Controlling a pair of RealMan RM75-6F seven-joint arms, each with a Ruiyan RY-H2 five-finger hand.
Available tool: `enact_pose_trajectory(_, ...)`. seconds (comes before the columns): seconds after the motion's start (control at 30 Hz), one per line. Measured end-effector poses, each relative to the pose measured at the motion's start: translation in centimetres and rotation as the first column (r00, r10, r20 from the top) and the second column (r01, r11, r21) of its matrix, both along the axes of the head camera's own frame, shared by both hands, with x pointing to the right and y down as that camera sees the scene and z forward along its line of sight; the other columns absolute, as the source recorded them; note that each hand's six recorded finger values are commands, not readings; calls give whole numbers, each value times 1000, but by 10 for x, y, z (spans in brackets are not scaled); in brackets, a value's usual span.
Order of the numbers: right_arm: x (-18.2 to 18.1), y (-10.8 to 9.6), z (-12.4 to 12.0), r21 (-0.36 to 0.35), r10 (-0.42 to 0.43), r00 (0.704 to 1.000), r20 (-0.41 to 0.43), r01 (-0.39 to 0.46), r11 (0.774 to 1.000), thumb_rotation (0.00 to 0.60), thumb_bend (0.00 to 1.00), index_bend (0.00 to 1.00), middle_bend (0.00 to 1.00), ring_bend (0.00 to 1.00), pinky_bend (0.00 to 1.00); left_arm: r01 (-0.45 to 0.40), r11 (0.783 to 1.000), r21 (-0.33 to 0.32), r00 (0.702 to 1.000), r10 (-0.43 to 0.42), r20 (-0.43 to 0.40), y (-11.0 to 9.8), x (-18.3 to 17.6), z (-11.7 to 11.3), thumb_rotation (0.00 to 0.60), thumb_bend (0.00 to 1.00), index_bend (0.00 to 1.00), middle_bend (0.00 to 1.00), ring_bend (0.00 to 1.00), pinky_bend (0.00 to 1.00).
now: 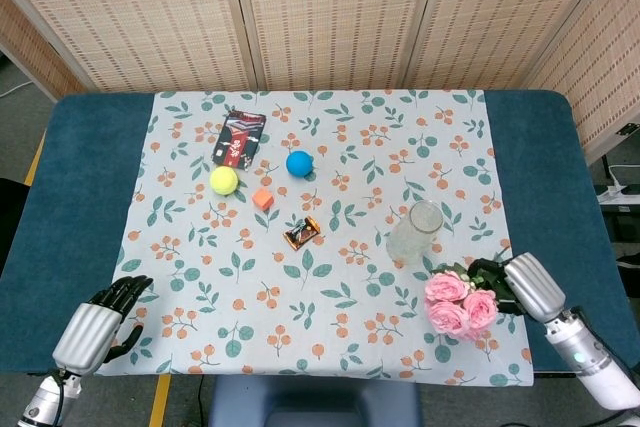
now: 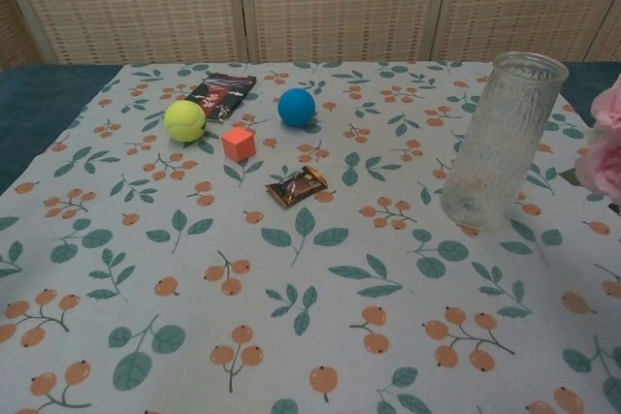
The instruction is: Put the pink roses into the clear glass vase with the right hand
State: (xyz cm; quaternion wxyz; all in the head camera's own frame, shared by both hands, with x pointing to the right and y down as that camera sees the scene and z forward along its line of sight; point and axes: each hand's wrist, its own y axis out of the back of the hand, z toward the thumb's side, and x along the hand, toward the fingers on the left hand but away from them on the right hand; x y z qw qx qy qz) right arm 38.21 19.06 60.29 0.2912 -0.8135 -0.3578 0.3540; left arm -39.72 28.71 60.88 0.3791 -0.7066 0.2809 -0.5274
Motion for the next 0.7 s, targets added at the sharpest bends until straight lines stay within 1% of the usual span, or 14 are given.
enact_pose_trajectory(0.1, 1, 0, -18, -36, 35, 999, 35, -34, 999, 600, 618, 929, 903, 943, 1000, 1, 1000, 1, 1000, -1, -2, 0, 0, 0, 600, 382, 101, 130, 146, 364)
enact_pose_trajectory(0.23, -10, -4, -39, -118, 120, 984, 134, -104, 988, 600, 626, 929, 903, 943, 1000, 1, 1000, -1, 1000, -1, -1, 0, -1, 0, 600, 382, 102, 131, 146, 365)
enact_pose_trajectory(0.33, -26, -14, -62, -184, 192, 959, 211, -154, 971, 600, 635, 929, 903, 942, 1000, 0, 1000, 0, 1000, 0, -1, 0, 0, 0, 600, 382, 102, 131, 146, 365)
enact_pose_trajectory(0.43, -42, -27, -83, -219, 242, 930, 275, -185, 958, 600, 635, 929, 903, 943, 1000, 0, 1000, -1, 1000, 0, 0, 0, -1, 0, 600, 382, 101, 131, 146, 365)
enact_pose_trajectory(0.53, -56, -47, -100, -221, 279, 902, 329, -213, 952, 600, 635, 929, 903, 943, 1000, 2, 1000, 1, 1000, -2, -2, 0, -1, 0, 600, 383, 101, 131, 146, 365)
enact_pose_trajectory(0.6, -63, -58, -106, -214, 296, 887, 355, -231, 949, 600, 635, 929, 903, 943, 1000, 3, 1000, 3, 1000, -3, -2, -1, -1, -1, 600, 382, 101, 131, 147, 365)
enact_pose_trajectory(0.7, -75, -76, -114, -195, 296, 868, 399, -235, 952, 600, 634, 929, 903, 942, 1000, 5, 1000, 4, 1000, -5, -2, -1, -1, -1, 600, 383, 101, 131, 146, 365)
